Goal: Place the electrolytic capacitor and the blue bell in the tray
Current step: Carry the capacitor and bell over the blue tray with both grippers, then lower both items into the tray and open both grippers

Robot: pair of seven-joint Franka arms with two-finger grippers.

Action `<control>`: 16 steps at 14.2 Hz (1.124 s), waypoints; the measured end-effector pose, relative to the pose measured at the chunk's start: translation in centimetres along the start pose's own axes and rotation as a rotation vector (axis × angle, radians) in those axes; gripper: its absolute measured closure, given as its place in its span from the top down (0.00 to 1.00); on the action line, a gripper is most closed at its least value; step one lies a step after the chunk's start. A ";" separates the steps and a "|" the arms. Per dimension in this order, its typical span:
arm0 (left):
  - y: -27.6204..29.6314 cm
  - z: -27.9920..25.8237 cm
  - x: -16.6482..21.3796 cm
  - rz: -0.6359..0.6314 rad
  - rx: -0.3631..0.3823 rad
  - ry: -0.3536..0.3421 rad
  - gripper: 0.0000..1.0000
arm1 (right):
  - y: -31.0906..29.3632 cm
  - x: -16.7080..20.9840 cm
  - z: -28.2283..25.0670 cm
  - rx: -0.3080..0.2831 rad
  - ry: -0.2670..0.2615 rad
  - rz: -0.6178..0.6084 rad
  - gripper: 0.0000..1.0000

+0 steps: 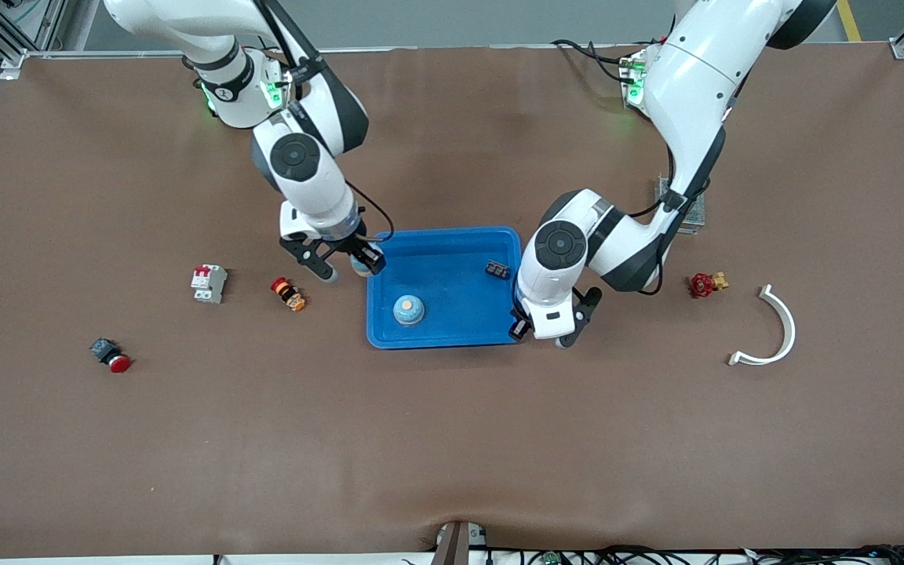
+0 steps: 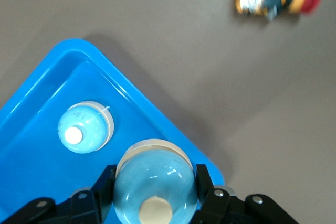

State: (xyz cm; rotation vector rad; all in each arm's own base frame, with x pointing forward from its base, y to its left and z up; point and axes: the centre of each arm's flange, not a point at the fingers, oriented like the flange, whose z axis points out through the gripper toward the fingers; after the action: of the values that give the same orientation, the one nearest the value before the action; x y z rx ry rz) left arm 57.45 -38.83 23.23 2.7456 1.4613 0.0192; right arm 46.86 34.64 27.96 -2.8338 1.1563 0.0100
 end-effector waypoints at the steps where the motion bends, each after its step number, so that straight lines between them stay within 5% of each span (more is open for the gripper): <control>1: 0.0 0.1 -0.5 -0.001 0.002 0.000 0.34 | -0.2 -0.7 0.7 -0.008 -0.002 0.026 0.66; 16: 0.1 4.3 -5.9 0.011 0.008 -0.028 0.34 | -2.1 -5.0 9.6 -0.039 -0.002 0.068 0.66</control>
State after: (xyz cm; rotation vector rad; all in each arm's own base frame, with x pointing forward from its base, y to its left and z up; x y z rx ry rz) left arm 54.36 -43.85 18.99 2.7487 1.4419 -0.0251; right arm 44.97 40.33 18.72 -2.8254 1.2644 0.0402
